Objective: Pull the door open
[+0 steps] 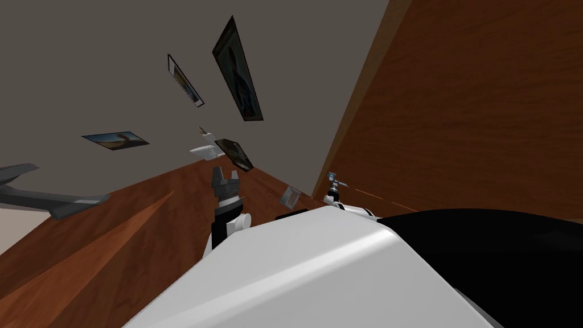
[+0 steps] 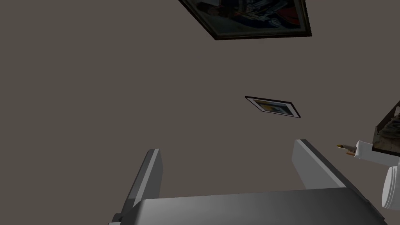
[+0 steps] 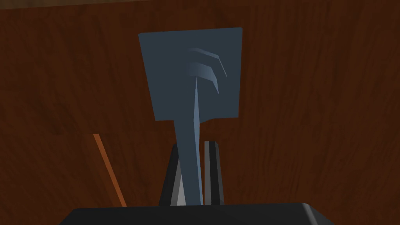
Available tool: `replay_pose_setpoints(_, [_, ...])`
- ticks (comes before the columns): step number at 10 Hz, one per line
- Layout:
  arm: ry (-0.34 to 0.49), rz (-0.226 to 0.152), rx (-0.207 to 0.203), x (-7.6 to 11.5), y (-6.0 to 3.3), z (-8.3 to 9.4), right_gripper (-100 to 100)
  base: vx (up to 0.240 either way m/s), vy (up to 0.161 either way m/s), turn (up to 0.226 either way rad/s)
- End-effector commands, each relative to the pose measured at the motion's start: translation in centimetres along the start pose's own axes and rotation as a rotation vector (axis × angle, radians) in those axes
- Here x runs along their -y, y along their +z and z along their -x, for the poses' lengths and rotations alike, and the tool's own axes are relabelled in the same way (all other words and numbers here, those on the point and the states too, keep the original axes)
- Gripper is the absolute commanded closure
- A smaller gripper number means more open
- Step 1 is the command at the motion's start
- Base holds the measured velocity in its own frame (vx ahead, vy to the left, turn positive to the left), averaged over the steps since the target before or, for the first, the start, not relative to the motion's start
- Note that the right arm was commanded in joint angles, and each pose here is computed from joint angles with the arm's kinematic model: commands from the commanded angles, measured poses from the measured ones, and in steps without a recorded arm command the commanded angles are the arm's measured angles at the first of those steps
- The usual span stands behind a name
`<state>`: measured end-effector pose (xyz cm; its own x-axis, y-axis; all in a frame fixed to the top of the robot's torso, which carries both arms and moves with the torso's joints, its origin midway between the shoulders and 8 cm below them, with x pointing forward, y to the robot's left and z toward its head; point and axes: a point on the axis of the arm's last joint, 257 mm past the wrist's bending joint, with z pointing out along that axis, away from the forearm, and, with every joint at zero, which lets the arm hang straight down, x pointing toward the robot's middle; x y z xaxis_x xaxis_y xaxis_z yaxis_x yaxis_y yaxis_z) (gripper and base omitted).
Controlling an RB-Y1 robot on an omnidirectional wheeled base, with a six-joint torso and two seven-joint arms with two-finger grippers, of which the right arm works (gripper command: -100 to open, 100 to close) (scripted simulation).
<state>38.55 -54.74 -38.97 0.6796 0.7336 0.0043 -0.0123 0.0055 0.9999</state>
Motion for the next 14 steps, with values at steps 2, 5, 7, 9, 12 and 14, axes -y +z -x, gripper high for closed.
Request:
replay_pose_setpoints(2, [-0.003,-0.007,-0.002,0.29,-0.19,-0.04,100,-0.025,0.015,0.006])
replay_pose_setpoints(5, [-0.004,-0.012,-0.004,0.48,-0.30,-0.03,100,-0.033,0.017,0.003])
replay_pose_setpoints(7, [-0.004,-0.012,-0.005,0.46,-0.29,-0.05,100,-0.182,0.081,0.009])
replay_pose_setpoints(9, [-0.004,-0.011,-0.009,0.43,-0.28,-0.11,100,-0.191,0.084,0.009])
replay_pose_setpoints(12, [-0.003,-0.009,-0.019,0.36,-0.23,-0.26,100,-0.199,0.086,0.005])
replay_pose_setpoints(14, [-0.003,-0.007,-0.030,0.30,-0.19,-0.42,100,-0.225,0.069,0.023])
